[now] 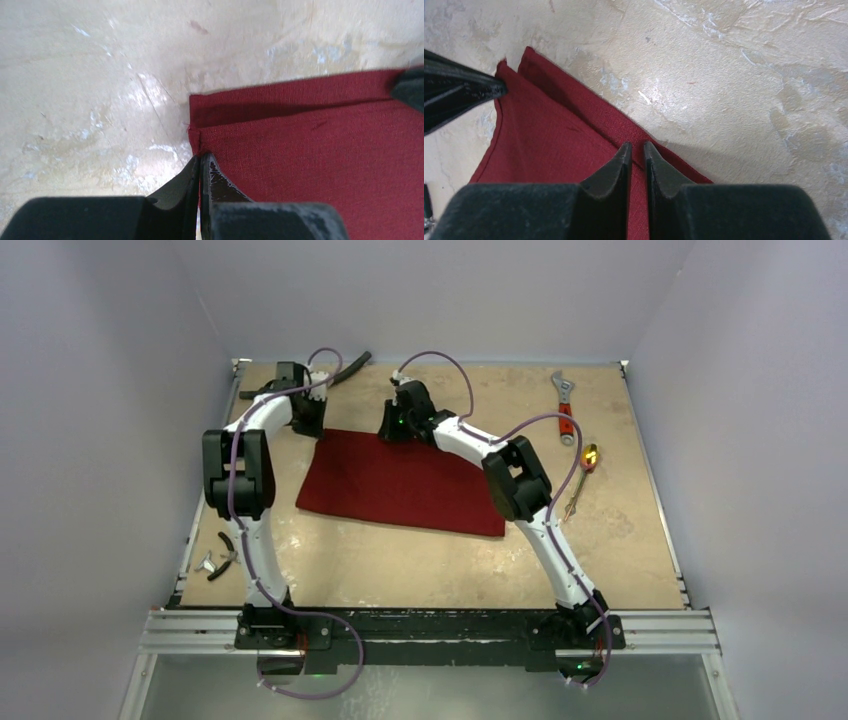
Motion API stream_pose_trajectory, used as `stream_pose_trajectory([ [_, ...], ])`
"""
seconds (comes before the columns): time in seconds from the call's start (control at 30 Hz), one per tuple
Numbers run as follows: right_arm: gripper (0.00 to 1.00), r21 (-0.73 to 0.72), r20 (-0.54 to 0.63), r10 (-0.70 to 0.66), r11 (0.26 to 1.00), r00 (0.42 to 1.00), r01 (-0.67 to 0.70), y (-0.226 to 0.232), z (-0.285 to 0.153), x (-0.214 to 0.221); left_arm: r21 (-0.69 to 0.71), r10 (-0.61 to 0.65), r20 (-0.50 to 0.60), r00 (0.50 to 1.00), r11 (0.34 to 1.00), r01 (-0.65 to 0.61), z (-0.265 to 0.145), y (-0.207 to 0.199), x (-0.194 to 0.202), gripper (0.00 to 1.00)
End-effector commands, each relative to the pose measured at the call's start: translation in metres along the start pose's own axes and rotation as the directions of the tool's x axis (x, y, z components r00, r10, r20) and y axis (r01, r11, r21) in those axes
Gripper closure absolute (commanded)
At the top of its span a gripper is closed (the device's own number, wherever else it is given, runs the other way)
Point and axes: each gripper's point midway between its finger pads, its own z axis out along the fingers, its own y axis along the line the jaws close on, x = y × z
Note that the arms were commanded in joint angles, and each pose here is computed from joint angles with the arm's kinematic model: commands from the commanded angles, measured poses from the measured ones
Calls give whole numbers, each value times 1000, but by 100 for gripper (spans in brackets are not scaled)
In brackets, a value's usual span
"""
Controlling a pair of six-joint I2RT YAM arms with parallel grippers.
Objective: Fold the napkin into a case and place the utensils inside
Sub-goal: Smooth out the rectangle-folded napkin at the center of the board.
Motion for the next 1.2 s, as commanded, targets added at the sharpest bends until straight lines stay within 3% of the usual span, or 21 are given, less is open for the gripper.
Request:
stream_pose_trajectory([
  [0.0,83,-13,-46,-30,999,998,30,5,-16,3,-47,-17,132,991,999,23,-5,7,-35,100],
  [0.2,82,-32,-40,-40,999,998,39,10,-19,-1,-45,18,69,997,999,-15,16,-10,-23,95],
  [0.33,74,-35,-15,-74,997,997,74,16,-30,-14,-67,19,98,995,998,-12,16,-11,-28,87],
  [0.57,47,-8,107,-121,992,987,123,20,-81,-69,-168,16,75,997,986,-3,19,6,-17,85],
  [0.7,41,91,128,-140,987,982,129,-13,-115,-76,-231,19,65,998,973,-3,16,16,-13,85],
  [0.9,39,258,139,-60,966,988,22,-88,-184,-44,-235,9,94,996,972,14,13,16,-16,85],
  [1.03,40,441,136,-18,896,991,-44,-139,-221,-10,-213,-5,91,996,977,24,17,12,-16,85],
  [1.17,43,527,137,1,847,991,-74,-167,-240,15,-210,-5,91,996,977,24,17,12,-16,85],
])
